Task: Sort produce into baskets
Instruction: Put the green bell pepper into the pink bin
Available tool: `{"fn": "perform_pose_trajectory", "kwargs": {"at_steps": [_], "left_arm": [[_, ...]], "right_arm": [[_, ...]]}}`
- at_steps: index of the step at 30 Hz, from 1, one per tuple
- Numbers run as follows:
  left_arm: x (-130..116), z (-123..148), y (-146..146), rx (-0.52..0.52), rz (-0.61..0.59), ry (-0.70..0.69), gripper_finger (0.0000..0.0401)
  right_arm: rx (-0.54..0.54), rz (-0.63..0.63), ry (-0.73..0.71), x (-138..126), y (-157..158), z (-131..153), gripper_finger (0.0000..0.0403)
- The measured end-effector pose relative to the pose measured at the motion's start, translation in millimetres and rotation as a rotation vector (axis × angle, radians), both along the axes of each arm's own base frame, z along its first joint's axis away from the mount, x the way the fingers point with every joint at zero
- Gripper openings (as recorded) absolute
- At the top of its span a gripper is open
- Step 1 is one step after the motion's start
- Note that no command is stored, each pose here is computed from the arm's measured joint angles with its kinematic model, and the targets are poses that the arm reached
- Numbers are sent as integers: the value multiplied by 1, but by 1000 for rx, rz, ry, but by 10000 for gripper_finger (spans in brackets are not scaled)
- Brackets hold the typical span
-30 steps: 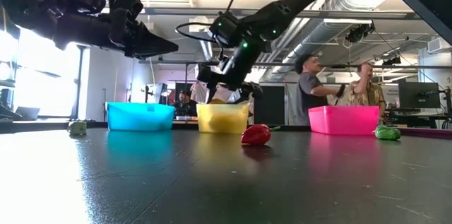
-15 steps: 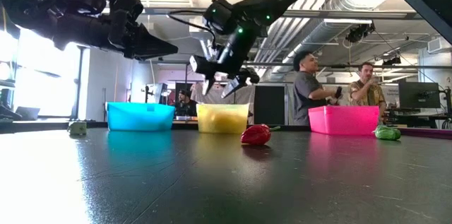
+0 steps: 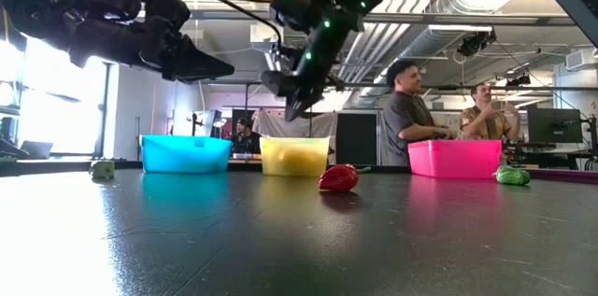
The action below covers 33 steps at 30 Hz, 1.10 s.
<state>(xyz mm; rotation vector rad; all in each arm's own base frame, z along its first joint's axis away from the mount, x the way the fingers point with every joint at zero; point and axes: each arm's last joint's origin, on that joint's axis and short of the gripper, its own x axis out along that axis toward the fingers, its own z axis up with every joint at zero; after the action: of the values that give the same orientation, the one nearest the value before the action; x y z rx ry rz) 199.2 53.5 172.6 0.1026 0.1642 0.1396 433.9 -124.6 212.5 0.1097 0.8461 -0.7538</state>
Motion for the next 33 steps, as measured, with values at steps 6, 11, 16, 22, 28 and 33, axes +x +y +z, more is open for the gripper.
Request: {"fn": "perform_pose_trajectory", "kwargs": {"at_steps": [6, 11, 16, 22, 28, 33], "left_arm": [[0, -1, 0, -5, -9, 10, 1], [0, -1, 0, -6, -9, 12, 1], [0, -2, 0, -7, -14, 22, 1], [-1, -4, -1, -7, -19, 38, 1], [-1, -4, -1, -12, -24, 41, 0], [-1, -4, -1, -16, -23, 40, 0]], "right_arm": [[-10, 49, -115, -17, 23, -24, 1], [5, 115, -182, -50, 59, -15, 0], [25, 217, -211, -85, 103, -5, 0], [81, 348, -174, -121, 153, -14, 0], [187, 119, -12, -163, 169, -22, 6], [164, -147, 137, -197, 161, -21, 54]]}}
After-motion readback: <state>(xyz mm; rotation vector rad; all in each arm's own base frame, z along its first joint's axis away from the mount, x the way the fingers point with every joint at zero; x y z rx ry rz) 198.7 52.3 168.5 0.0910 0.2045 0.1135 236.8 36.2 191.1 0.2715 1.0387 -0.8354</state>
